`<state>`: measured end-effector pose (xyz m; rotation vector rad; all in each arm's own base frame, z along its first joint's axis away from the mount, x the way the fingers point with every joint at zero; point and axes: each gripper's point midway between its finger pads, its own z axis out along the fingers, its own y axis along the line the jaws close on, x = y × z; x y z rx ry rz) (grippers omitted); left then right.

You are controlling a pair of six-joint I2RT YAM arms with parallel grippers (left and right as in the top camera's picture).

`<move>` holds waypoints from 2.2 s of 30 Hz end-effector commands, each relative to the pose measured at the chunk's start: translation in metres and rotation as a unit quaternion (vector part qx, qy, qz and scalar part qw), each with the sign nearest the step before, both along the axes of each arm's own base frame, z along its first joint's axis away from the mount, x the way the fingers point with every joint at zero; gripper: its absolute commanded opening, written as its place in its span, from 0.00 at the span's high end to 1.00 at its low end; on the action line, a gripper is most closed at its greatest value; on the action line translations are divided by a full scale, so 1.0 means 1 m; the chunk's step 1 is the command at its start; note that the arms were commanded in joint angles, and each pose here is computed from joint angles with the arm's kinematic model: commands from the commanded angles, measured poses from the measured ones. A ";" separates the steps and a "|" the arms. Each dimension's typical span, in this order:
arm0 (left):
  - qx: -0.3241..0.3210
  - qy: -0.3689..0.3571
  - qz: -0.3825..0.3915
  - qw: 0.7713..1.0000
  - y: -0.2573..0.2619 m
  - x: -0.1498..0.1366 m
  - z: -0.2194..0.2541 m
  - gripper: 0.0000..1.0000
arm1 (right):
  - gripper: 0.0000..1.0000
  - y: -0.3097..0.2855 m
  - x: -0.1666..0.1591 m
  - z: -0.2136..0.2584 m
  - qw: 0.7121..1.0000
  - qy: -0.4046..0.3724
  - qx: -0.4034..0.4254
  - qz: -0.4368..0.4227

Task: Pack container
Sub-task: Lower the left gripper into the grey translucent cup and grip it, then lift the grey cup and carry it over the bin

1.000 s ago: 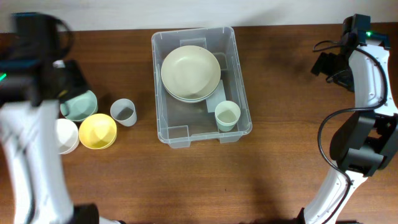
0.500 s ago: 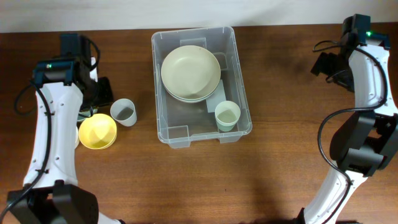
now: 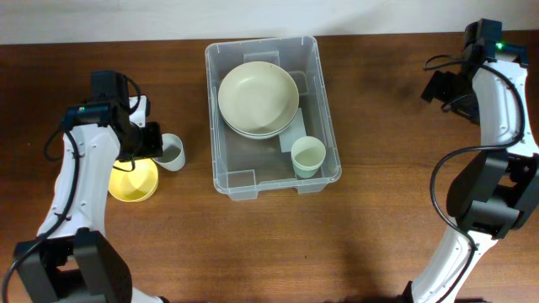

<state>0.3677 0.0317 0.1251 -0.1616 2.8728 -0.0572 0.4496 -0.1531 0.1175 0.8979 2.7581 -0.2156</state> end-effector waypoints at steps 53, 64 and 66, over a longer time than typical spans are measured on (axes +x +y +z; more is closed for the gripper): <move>-0.085 -0.134 -0.103 0.982 -0.074 0.069 0.127 0.99 | 0.01 -0.003 0.000 0.001 1.000 -0.001 -0.002 -0.006; -0.117 -0.158 -0.283 0.939 -0.215 0.038 0.158 1.00 | 0.01 -0.003 0.000 0.001 1.000 -0.001 -0.002 -0.006; -0.114 -0.156 -0.300 0.934 -0.229 0.032 0.157 0.99 | 0.01 -0.003 0.000 0.001 1.000 -0.001 -0.002 -0.006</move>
